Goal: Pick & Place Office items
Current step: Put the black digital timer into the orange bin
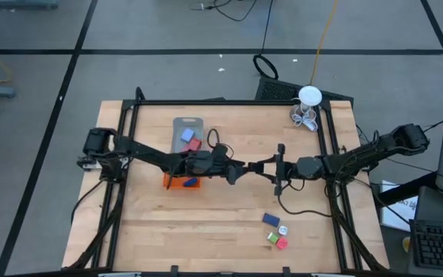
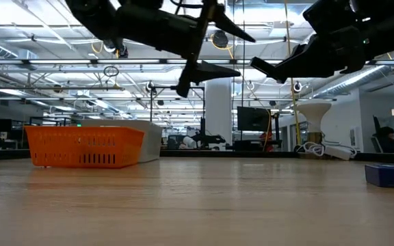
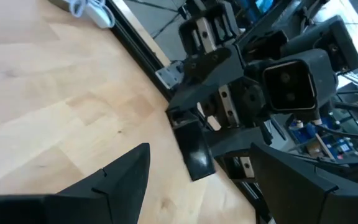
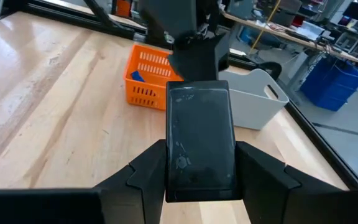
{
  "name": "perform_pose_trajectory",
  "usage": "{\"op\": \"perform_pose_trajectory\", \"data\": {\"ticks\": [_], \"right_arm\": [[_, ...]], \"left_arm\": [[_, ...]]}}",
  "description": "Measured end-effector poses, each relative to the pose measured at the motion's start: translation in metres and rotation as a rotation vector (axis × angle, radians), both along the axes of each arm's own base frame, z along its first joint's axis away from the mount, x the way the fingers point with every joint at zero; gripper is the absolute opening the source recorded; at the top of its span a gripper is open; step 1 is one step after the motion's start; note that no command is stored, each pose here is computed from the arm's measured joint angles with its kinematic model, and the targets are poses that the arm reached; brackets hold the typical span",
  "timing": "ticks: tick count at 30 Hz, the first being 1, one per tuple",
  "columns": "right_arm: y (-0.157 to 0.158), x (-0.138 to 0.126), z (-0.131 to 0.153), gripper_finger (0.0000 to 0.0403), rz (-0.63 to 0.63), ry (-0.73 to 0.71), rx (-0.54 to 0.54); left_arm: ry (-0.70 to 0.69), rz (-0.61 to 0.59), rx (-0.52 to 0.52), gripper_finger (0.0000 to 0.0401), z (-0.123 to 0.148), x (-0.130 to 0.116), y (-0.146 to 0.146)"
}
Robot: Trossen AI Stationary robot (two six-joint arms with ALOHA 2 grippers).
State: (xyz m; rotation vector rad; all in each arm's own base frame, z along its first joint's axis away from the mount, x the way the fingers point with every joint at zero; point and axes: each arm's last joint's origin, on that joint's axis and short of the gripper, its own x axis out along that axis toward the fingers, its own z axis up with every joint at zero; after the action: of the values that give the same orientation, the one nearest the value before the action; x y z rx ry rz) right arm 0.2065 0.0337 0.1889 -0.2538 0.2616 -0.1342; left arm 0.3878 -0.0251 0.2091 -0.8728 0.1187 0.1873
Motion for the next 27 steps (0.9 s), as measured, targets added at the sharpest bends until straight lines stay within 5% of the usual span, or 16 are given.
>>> {"op": "perform_pose_trajectory", "data": {"ticks": [9,27], "right_arm": [[0.0,0.0,0.0,0.0158,-0.001,0.002,0.001],[0.0,0.0,-0.002,0.0164,-0.001,0.02,0.0]], "left_arm": [[-0.014,-0.037,-0.003,0.0273,0.001,0.024,-0.002],[0.032,-0.029,-0.024,0.0273,-0.002,0.024,0.001]]}}
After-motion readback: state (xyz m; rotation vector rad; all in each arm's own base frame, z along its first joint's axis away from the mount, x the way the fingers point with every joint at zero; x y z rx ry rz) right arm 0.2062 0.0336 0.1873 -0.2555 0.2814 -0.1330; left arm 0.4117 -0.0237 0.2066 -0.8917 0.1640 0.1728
